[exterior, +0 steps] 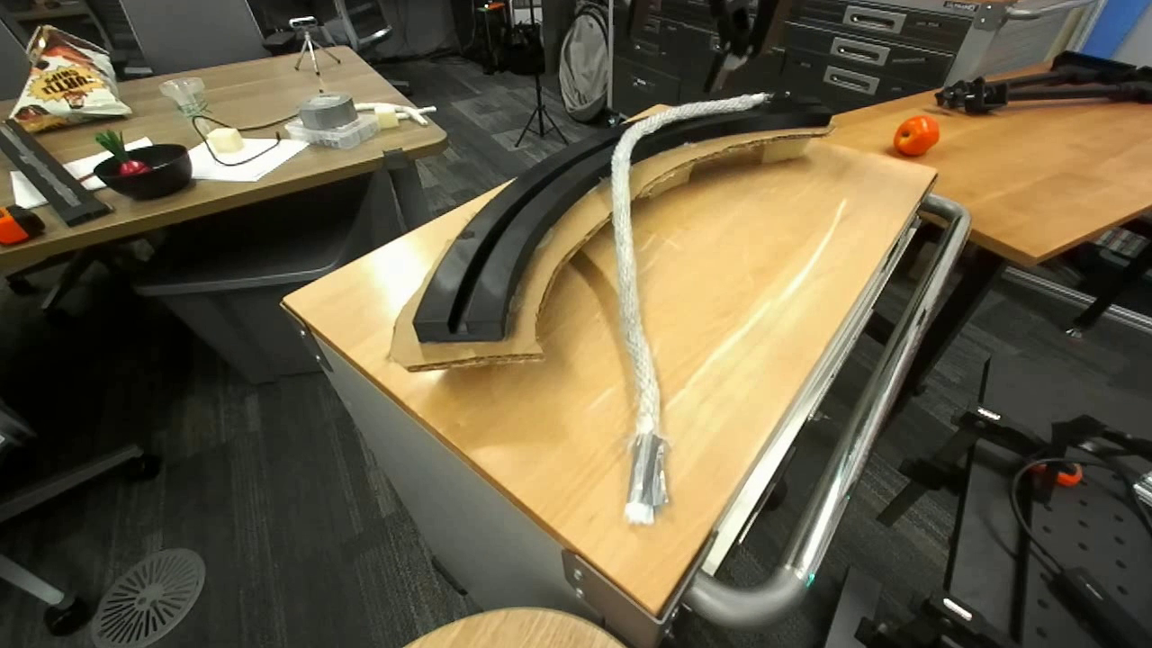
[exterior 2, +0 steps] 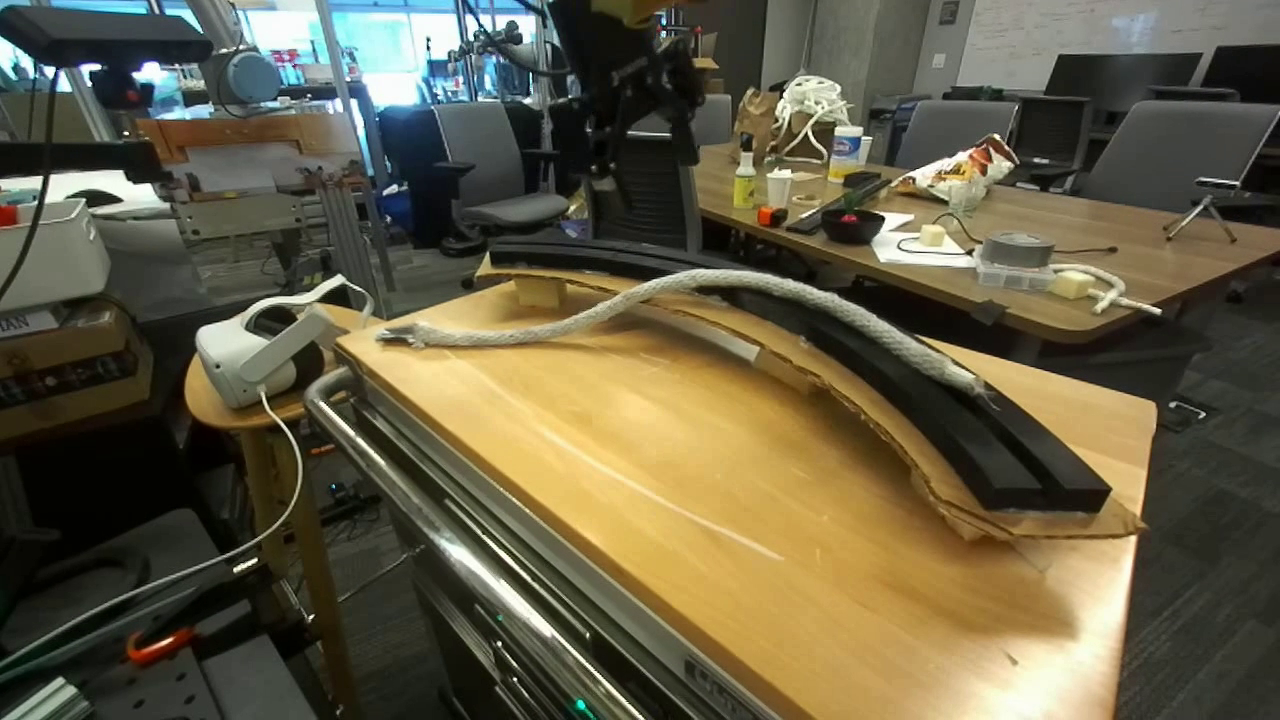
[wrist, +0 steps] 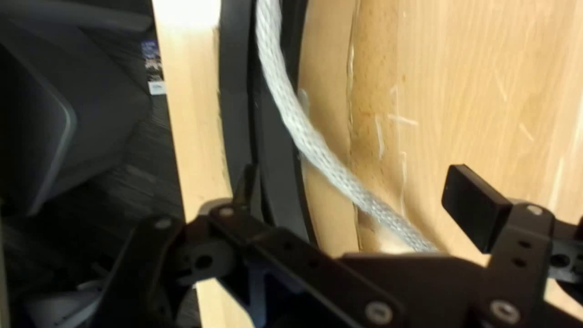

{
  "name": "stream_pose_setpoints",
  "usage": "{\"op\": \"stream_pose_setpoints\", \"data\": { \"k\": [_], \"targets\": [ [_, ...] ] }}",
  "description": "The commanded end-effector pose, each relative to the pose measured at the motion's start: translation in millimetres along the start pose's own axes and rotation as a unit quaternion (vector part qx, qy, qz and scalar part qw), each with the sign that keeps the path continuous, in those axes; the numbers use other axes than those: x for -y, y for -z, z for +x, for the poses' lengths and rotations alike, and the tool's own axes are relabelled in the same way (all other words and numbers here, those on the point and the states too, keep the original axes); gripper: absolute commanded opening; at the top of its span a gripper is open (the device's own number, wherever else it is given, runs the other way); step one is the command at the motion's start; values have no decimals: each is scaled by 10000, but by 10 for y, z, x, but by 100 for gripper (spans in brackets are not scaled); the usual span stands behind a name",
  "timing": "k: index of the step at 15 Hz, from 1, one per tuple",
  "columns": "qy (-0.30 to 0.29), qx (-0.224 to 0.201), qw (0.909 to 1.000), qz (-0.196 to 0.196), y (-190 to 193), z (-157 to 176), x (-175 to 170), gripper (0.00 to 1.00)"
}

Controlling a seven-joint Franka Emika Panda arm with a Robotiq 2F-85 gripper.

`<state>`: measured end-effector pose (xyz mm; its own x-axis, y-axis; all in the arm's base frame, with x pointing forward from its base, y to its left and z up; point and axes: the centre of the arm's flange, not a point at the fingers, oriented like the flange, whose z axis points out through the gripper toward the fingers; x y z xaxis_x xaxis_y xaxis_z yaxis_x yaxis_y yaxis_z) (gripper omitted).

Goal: Remove the rope from the black object and put it on the table

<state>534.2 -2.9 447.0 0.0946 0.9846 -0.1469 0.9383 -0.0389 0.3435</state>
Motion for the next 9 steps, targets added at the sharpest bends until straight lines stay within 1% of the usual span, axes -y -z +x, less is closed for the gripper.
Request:
{"op": "stream_pose_setpoints", "data": {
  "k": [1, 2, 4, 5, 6, 8, 9],
  "targets": [
    [-83, 37, 10000, -31, 43, -129, 0, 100],
    [-100, 45, 9999, -20, 39, -159, 5, 100],
    [-20, 23, 10000, 44, -30, -57, 18, 100],
    [191, 149, 9997, -13, -91, 63, -27, 100],
    [276, 284, 9991, -144, -119, 72, -103, 100],
    [516, 467, 9974, -192, -92, -49, -280, 100],
    [527, 547, 9969, -209, -67, -170, -395, 100]
  ]
}}
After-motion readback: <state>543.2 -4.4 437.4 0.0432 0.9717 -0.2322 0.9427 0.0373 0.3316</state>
